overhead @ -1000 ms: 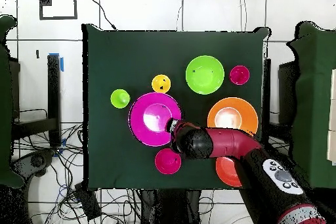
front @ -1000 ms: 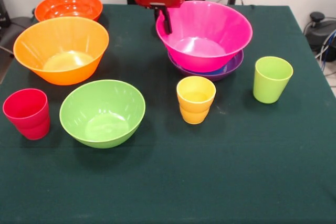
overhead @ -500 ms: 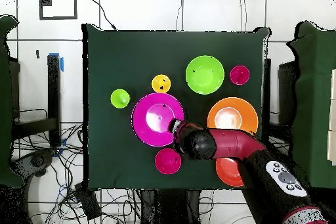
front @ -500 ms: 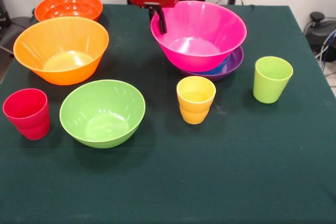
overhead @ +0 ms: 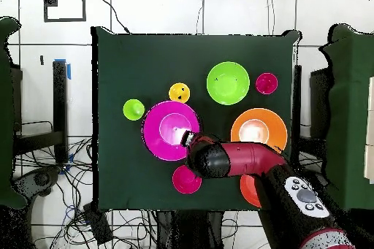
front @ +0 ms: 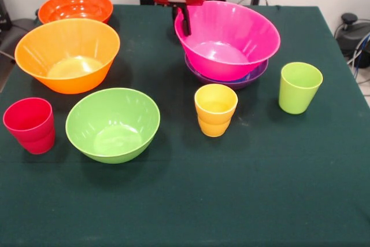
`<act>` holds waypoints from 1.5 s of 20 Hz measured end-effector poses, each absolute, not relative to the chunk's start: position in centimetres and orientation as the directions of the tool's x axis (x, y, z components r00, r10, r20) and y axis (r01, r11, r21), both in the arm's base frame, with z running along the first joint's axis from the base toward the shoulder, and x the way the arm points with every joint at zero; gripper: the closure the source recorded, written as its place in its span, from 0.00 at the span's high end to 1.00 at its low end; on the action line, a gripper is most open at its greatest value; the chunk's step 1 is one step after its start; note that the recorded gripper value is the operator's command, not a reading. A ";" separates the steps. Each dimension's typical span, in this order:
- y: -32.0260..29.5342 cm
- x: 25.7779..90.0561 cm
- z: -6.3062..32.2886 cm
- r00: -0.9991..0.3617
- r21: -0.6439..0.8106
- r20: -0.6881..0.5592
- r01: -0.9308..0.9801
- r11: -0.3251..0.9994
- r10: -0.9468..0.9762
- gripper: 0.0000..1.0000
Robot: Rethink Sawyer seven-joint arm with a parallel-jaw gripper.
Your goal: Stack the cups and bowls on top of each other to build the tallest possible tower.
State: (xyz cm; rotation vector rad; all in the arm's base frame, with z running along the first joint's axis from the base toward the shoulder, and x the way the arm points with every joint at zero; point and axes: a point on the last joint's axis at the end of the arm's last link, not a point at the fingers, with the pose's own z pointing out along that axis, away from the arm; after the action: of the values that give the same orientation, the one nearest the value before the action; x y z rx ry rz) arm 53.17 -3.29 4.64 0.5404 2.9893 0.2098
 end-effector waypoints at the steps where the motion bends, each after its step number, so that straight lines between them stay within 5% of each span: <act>1: -3.0 53.2 4.6 -0.934 0.153 -0.076 0.336 0.929 0.350 0.00; 30: -1.9 51.6 3.9 -0.916 0.174 -0.190 0.323 0.930 0.353 0.00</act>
State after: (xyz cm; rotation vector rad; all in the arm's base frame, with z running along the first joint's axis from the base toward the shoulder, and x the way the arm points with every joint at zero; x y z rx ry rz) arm 51.64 -1.94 3.88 0.5088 2.8703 0.2045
